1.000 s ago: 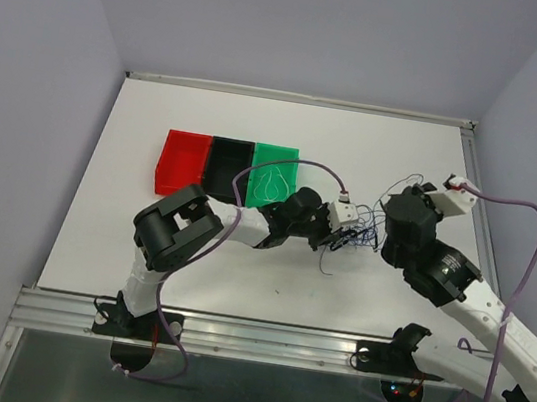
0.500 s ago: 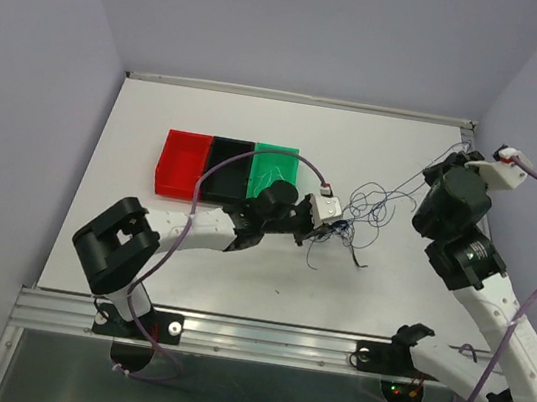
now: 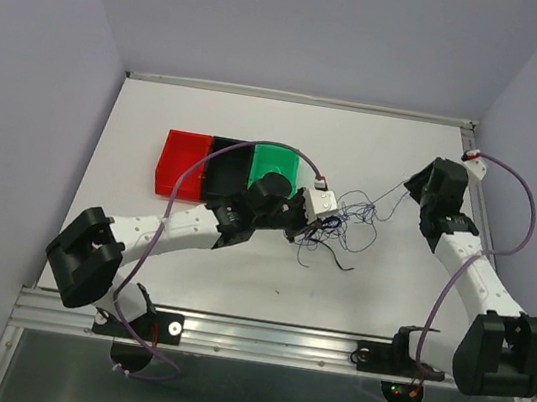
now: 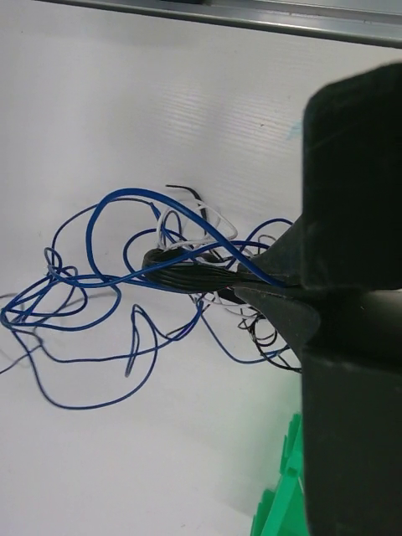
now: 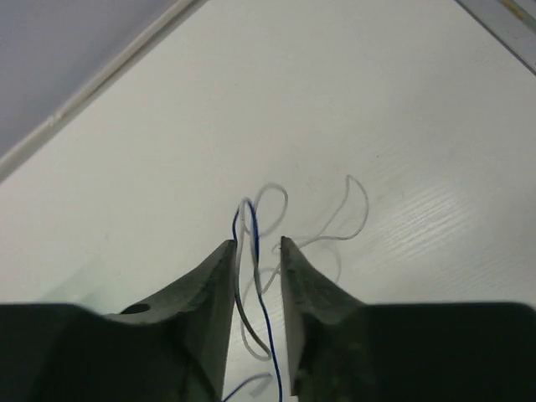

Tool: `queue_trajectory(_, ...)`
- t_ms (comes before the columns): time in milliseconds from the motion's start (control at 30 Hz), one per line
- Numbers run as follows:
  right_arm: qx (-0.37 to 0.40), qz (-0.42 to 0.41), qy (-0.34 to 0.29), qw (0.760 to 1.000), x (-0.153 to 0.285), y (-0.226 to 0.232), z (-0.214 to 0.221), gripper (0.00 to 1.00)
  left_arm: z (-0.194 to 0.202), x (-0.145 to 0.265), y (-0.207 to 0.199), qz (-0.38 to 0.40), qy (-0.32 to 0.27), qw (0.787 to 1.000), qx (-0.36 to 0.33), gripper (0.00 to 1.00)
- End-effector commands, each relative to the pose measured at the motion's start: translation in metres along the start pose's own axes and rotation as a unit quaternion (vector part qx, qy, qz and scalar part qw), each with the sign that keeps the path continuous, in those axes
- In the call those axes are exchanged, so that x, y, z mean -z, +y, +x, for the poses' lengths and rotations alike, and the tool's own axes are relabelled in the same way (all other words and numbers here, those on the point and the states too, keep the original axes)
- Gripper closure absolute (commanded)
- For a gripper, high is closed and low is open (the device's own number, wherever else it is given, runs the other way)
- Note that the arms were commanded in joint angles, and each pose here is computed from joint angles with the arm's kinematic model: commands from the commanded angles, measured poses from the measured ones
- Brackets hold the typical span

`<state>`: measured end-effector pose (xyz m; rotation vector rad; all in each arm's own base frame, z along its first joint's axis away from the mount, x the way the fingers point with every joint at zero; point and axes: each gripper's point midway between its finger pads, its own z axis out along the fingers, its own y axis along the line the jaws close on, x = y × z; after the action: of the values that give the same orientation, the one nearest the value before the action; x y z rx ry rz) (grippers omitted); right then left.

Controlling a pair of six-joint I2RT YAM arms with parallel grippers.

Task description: Untangle the cables

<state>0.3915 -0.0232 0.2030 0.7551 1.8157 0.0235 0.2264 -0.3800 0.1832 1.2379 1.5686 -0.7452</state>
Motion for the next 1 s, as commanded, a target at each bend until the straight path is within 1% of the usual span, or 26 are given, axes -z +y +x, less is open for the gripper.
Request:
queue_trajectory(0,-0.019,-0.108,-0.011,0.994,0.015,0.031,-0.001,0.40,-0.025,-0.002,0.014,-0.023,-0.018,1.000,-0.010,1.00)
queue_trajectory(33,-0.019,-0.144,-0.028,0.989,0.032,0.040,-0.013,0.32,-0.022,-0.004,0.015,-0.026,-0.014,0.999,-0.011,1.00)
queue_trajectory(100,-0.004,-0.173,-0.030,0.985,0.047,0.041,-0.010,0.23,-0.019,-0.006,0.016,-0.028,-0.009,1.000,-0.012,1.00)
queue_trajectory(133,0.008,-0.189,-0.035,0.981,0.056,0.042,-0.012,0.22,-0.021,-0.006,0.017,-0.029,-0.011,0.999,-0.014,1.00)
queue_trajectory(167,0.015,-0.223,-0.032,0.974,0.072,0.046,-0.009,0.18,-0.018,-0.008,0.018,-0.030,-0.007,0.999,-0.011,1.00)
queue_trajectory(200,0.018,-0.247,-0.035,0.968,0.084,0.052,-0.013,0.18,-0.018,-0.009,0.019,-0.032,-0.005,0.999,-0.010,1.00)
queue_trajectory(233,0.024,-0.265,-0.021,0.964,0.090,0.052,-0.001,0.18,-0.016,-0.011,0.019,-0.032,-0.001,0.999,-0.008,1.00)
queue_trajectory(267,0.037,-0.308,-0.003,0.951,0.103,0.061,0.008,0.19,-0.018,-0.012,0.019,-0.030,-0.001,1.000,-0.008,1.00)
queue_trajectory(300,0.043,-0.336,0.001,0.941,0.115,0.066,0.010,0.20,-0.018,-0.013,0.019,-0.029,0.000,1.000,-0.007,1.00)
queue_trajectory(333,0.049,-0.356,0.020,0.933,0.120,0.068,0.021,0.21,-0.020,-0.013,0.019,-0.028,0.000,1.000,-0.005,1.00)
queue_trajectory(367,0.064,-0.401,0.046,0.912,0.134,0.076,0.033,0.22,-0.021,-0.013,0.019,-0.027,-0.001,1.000,-0.005,1.00)
queue_trajectory(400,0.073,-0.424,0.062,0.900,0.141,0.079,0.042,0.23,-0.022,-0.012,0.019,-0.027,0.000,1.000,-0.005,1.00)
queue_trajectory(467,0.092,-0.462,0.085,0.878,0.154,0.079,0.060,0.24,-0.025,-0.010,0.019,-0.029,-0.001,1.000,-0.004,1.00)
queue_trajectory(567,0.100,-0.457,0.089,0.879,0.157,0.071,0.067,0.23,-0.028,-0.007,0.021,-0.034,-0.001,0.999,-0.003,1.00)
queue_trajectory(633,0.101,-0.466,0.099,0.874,0.159,0.073,0.071,0.22,-0.032,-0.006,0.022,-0.035,-0.001,0.999,-0.002,1.00)
queue_trajectory(700,0.104,-0.471,0.111,0.869,0.159,0.077,0.076,0.16,-0.034,-0.005,0.022,-0.037,-0.002,0.999,0.003,1.00)
queue_trajectory(733,0.110,-0.474,0.118,0.866,0.159,0.080,0.083,0.15,-0.036,-0.005,0.023,-0.039,-0.003,0.999,0.004,1.00)
queue_trajectory(767,0.115,-0.461,0.131,0.870,0.151,0.079,0.092,0.14,-0.037,-0.004,0.023,-0.038,-0.003,0.999,0.005,1.00)
queue_trajectory(833,0.123,-0.460,0.143,0.867,0.149,0.084,0.101,0.14,-0.040,-0.003,0.025,-0.042,-0.007,0.999,0.009,1.00)
queue_trajectory(900,0.142,-0.467,0.159,0.858,0.152,0.092,0.117,0.14,-0.044,-0.002,0.028,-0.047,-0.010,0.999,0.011,1.00)
queue_trajectory(967,0.158,-0.459,0.162,0.859,0.152,0.099,0.127,0.15,-0.046,0.000,0.032,-0.050,-0.012,0.998,0.019,1.00)
